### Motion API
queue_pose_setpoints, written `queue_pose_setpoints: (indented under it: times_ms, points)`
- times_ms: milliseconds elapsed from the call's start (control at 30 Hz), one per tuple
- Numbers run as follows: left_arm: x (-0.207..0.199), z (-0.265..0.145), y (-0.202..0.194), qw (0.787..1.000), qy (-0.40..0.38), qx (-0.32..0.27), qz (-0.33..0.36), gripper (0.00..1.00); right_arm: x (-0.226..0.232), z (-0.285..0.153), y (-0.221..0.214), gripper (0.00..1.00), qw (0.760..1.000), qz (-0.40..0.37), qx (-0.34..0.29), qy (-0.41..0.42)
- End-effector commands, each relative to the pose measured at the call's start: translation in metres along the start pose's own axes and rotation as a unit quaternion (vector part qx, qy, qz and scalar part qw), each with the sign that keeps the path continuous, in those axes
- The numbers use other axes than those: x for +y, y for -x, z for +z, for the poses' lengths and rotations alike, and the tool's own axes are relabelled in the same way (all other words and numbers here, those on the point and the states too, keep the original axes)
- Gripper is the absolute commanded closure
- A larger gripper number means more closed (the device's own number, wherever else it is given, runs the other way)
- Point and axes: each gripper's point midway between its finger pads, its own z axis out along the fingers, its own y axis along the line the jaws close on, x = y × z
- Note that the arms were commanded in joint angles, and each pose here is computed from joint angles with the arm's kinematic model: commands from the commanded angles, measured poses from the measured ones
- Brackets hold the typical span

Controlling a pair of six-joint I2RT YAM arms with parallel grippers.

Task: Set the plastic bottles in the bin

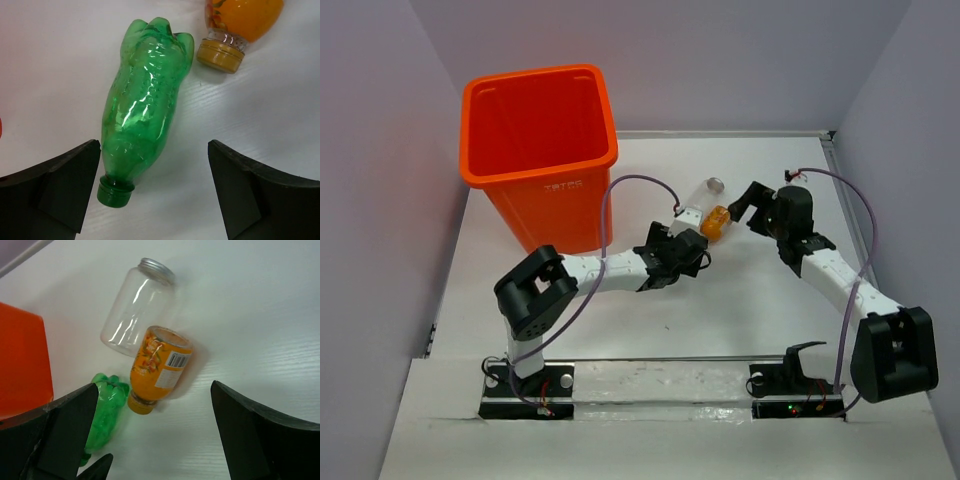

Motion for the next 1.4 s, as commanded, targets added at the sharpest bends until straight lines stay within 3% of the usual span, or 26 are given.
queue_pose_setpoints:
  times_ms: [0,233,700,900,967,1067,1200,1367]
  points:
    - [0.015,0.008,0.032,0.998,0.049,-0.036,0.006,0.01,0.015,0.014,0.013,0.00,0.996,0.062,-0.022,0.057]
    - [0.033,0.033,0.028,0.996,0.079,-0.023,0.017,0.01,0.004,0.055,-0.028,0.00,0.991,0.107,0.042,0.069]
    - [0.027,0.062,0.005,0.999,0.026,0.020,0.009,0.01,-0.007,0.089,-0.058,0.01,0.988,0.119,0.081,0.063]
    - [0.028,0.053,-0.004,1.000,0.010,0.026,-0.001,0.25,-0.012,0.088,-0.058,0.21,0.988,0.128,0.068,0.054]
    - [0.027,0.045,-0.005,1.000,-0.003,0.029,-0.008,0.29,-0.013,0.084,-0.052,0.36,0.989,0.129,0.054,0.049]
    - [0.024,0.033,-0.001,0.999,-0.019,0.032,-0.016,0.39,-0.015,0.072,-0.047,0.37,0.990,0.127,0.037,0.046]
    - [0.020,0.001,0.007,0.999,-0.039,0.012,-0.023,0.41,-0.017,0.052,-0.042,0.41,0.991,0.125,0.017,0.041]
    - [0.004,-0.059,0.051,0.994,-0.083,-0.056,-0.041,0.41,-0.017,0.023,-0.039,0.45,0.992,0.120,0.001,0.046]
